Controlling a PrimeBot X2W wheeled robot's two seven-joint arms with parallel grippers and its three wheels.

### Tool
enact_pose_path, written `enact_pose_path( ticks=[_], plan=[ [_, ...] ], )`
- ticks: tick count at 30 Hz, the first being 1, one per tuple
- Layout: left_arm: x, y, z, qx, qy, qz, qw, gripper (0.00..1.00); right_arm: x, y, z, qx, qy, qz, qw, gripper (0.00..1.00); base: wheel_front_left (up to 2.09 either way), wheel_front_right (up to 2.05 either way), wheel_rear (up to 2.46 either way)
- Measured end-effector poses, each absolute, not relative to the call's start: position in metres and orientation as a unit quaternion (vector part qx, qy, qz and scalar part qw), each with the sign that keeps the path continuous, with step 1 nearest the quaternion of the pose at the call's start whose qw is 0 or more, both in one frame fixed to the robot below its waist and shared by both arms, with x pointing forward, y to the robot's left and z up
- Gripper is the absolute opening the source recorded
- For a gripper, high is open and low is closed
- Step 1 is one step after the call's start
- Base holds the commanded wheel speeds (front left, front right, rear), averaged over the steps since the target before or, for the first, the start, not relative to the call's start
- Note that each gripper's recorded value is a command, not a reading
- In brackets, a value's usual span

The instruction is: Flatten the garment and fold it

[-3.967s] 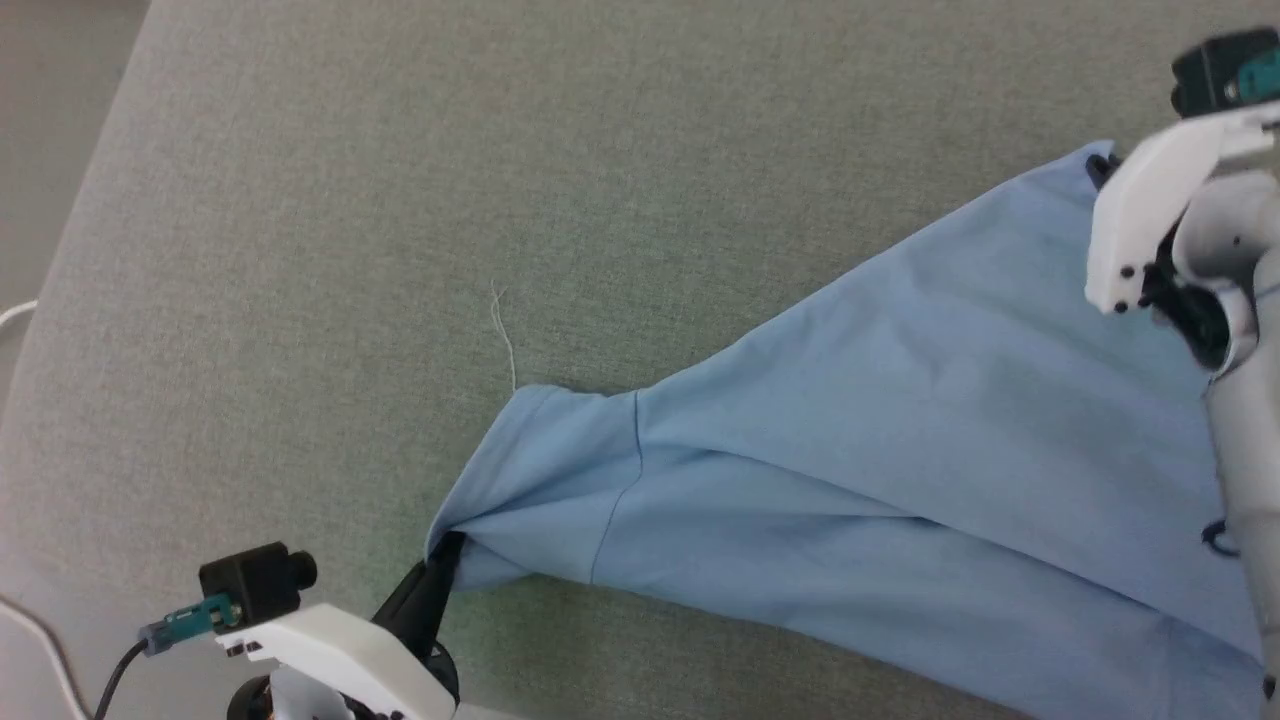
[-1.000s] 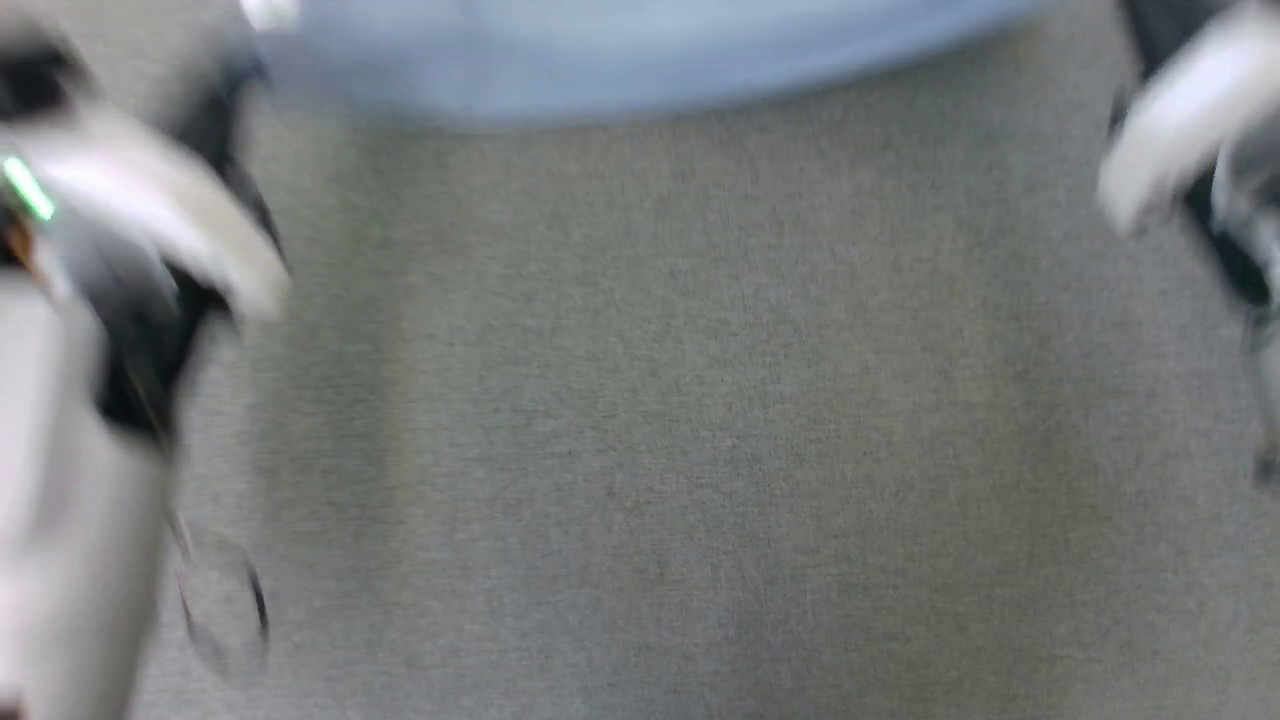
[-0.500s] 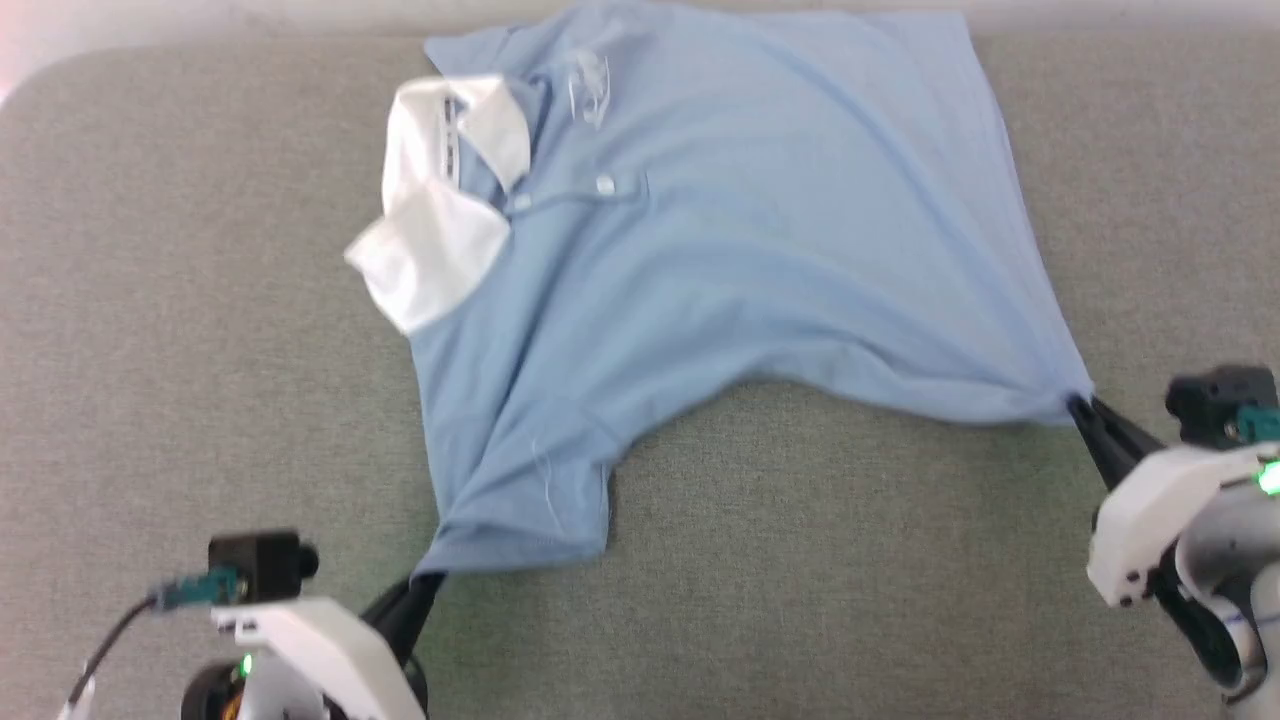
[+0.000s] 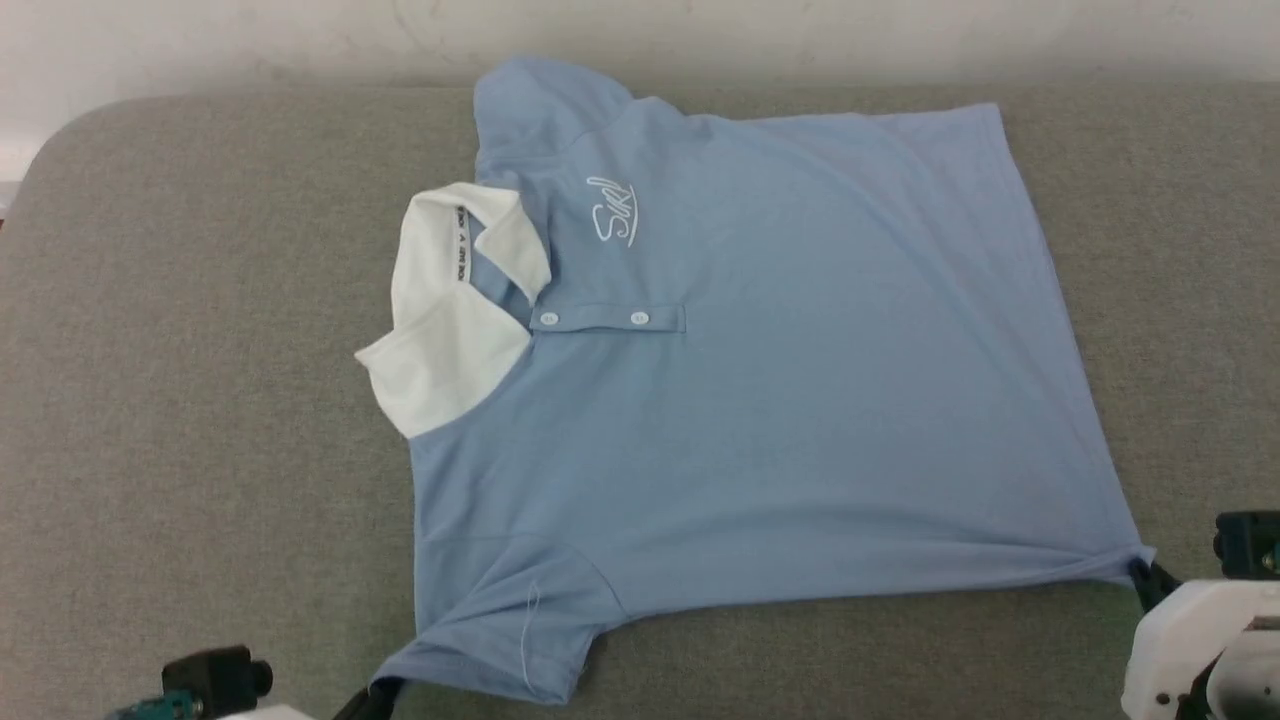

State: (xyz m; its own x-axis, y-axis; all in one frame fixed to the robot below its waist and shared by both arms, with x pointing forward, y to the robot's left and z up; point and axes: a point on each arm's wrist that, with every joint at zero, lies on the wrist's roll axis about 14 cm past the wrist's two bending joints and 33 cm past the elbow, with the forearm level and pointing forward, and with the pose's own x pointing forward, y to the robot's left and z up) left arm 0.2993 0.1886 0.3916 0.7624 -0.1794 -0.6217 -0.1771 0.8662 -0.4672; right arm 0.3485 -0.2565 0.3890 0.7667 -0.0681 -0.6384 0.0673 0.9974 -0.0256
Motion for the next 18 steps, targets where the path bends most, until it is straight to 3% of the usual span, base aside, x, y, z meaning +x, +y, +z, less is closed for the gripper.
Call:
enact_pose_path(
  ticks=[5, 12, 18],
  plan=[
    [0.289, 0.186, 0.39, -0.246, 0.339, 0.0, 0.908, 0.0, 0.334, -0.257, 0.385, 0.009, 0.337, -0.044, 0.941, 0.0, 0.0, 0.0, 0.0],
    [0.329, 0.184, 0.443, -0.15, 0.152, -0.019, 0.977, 0.0, 0.351, -0.238, 0.412, 0.023, 0.215, -0.03, 0.976, 0.0, 0.0, 0.0, 0.0],
    [0.364, 0.166, 0.475, -0.079, 0.049, -0.058, 0.994, 0.0, 0.362, -0.229, 0.432, 0.015, 0.145, -0.018, 0.989, 0.0, 0.0, 0.0, 0.0]
  ],
)
